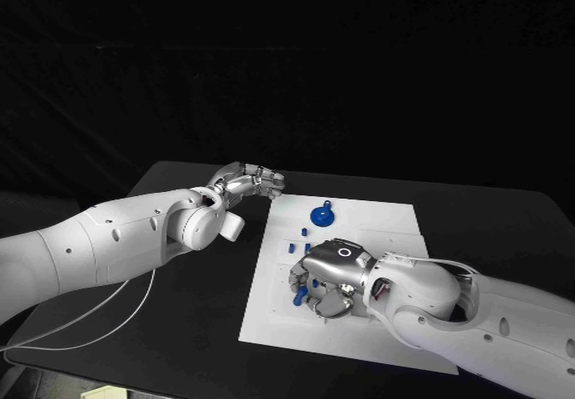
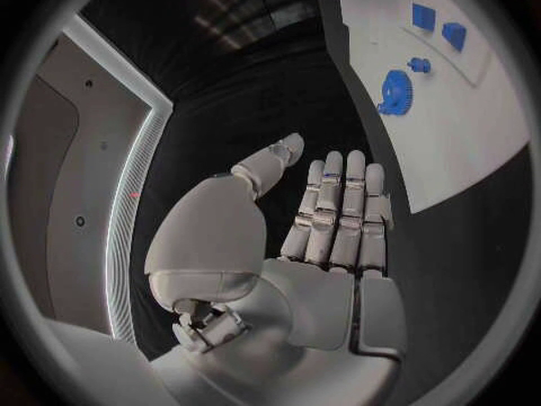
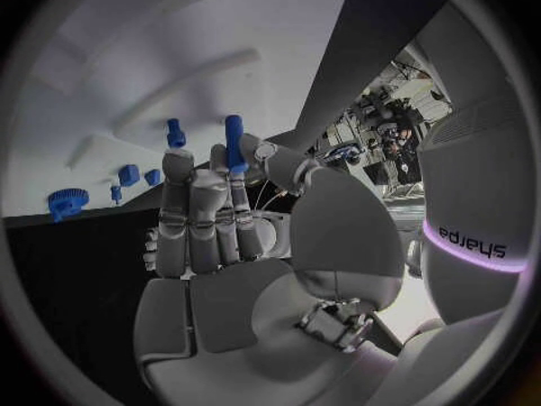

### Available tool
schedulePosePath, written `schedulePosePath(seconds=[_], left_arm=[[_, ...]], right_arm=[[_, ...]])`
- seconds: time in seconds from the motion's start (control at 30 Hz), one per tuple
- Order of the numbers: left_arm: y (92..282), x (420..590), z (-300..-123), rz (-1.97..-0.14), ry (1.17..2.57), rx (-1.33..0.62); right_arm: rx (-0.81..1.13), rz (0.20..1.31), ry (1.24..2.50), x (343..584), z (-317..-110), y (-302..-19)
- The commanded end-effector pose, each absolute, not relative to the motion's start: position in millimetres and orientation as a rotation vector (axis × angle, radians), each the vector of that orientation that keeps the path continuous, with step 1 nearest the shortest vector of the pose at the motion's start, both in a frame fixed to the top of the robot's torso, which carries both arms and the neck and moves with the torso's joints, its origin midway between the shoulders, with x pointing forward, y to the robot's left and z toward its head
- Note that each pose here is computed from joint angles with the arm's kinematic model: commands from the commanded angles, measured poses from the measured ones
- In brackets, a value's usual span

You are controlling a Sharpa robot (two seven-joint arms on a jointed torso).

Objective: Assemble the parts on the task board

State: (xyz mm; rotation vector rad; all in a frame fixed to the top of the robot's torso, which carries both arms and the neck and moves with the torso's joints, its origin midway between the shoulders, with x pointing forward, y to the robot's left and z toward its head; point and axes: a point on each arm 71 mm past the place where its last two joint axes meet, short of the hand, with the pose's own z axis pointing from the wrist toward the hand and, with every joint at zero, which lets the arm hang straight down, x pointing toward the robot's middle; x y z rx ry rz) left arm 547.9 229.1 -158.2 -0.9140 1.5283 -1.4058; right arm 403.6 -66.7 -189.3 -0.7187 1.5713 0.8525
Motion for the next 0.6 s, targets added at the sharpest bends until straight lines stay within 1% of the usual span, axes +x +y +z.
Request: schedulePosePath(seconds=[0.03,0.6], left_arm=[[227.0,547.3,-157.0,-1.427,1.529,-0.909],[227.2,547.2,-157.0,-1.427,1.53,-0.91]], right_arm=[[-0.735,0.824,1.554,403.2,-189.8,-66.9],[-0.762,0.819,1.586,402.5,-192.9,-65.3]])
